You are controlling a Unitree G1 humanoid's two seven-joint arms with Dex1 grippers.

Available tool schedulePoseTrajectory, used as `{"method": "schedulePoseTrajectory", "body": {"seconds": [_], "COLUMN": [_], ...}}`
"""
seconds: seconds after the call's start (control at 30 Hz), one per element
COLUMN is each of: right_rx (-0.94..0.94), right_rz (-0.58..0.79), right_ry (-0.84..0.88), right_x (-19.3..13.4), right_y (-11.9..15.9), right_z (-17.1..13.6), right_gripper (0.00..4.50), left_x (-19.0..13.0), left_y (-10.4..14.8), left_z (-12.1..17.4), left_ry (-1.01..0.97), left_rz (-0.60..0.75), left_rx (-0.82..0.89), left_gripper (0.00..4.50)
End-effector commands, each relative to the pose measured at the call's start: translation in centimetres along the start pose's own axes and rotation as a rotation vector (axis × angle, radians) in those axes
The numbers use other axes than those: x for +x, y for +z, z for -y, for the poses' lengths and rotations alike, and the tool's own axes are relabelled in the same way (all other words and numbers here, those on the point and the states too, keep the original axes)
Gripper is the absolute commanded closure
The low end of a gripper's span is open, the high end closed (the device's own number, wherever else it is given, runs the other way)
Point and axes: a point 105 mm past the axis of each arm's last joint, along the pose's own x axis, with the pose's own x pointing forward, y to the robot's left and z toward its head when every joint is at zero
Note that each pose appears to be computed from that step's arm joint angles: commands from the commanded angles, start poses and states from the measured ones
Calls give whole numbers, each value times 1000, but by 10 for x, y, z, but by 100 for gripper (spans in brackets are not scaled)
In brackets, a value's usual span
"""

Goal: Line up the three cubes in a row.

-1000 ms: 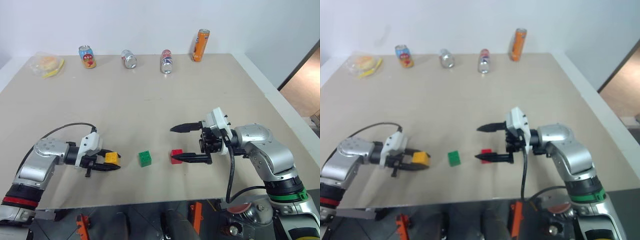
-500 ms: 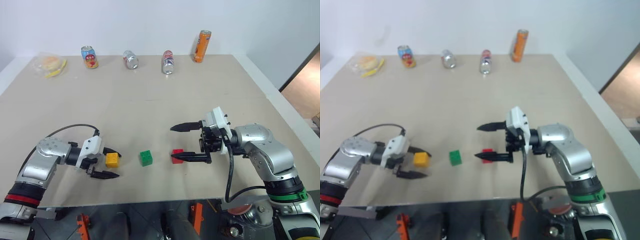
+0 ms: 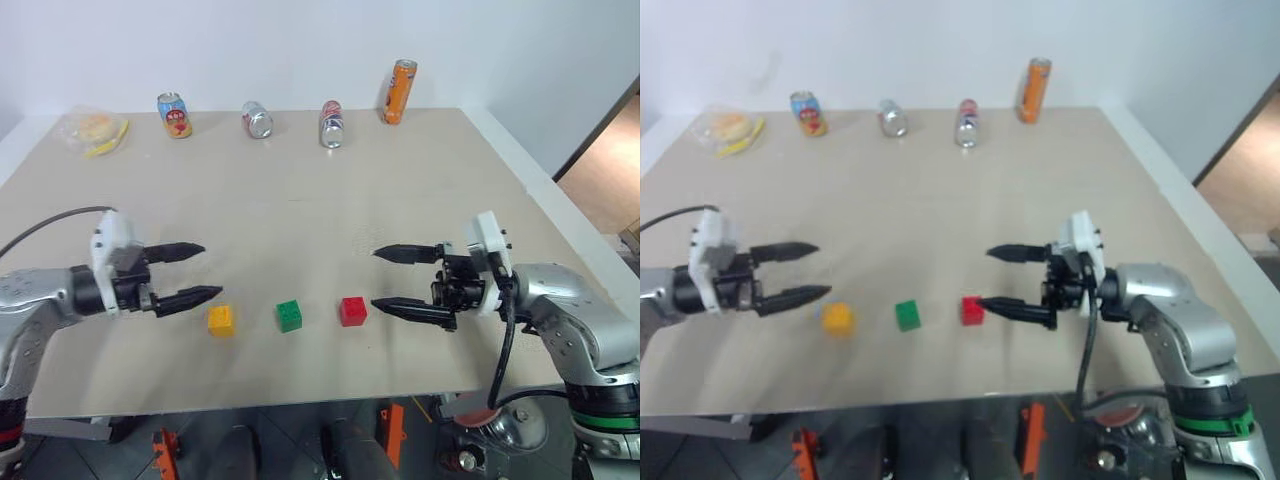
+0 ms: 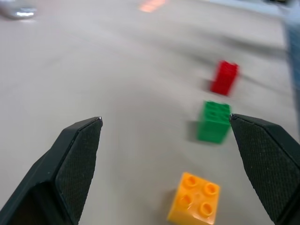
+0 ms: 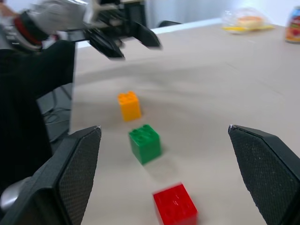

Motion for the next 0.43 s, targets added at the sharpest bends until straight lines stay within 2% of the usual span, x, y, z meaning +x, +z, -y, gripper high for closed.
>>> {"method": "schedulePoseTrajectory", "body": {"seconds": [0.03, 0.3, 0.43], "right_rx": [-26, 20, 26], "right_rz": [20, 20, 25], "right_ry": [-105, -306, -346], "right_x": [-13, -32, -38], "right_y": [4, -19, -21], "right_z": [11, 29, 35], "right_gripper": [0, 0, 0], "left_x": [-26, -60, -64], "left_y": [6, -23, -29], "left_z": [-15, -30, -32], "left_ry": [166, 421, 447], "left_rz": [11, -19, -30], "left_rx": [40, 30, 29], "left_gripper": [2, 2, 2]}}
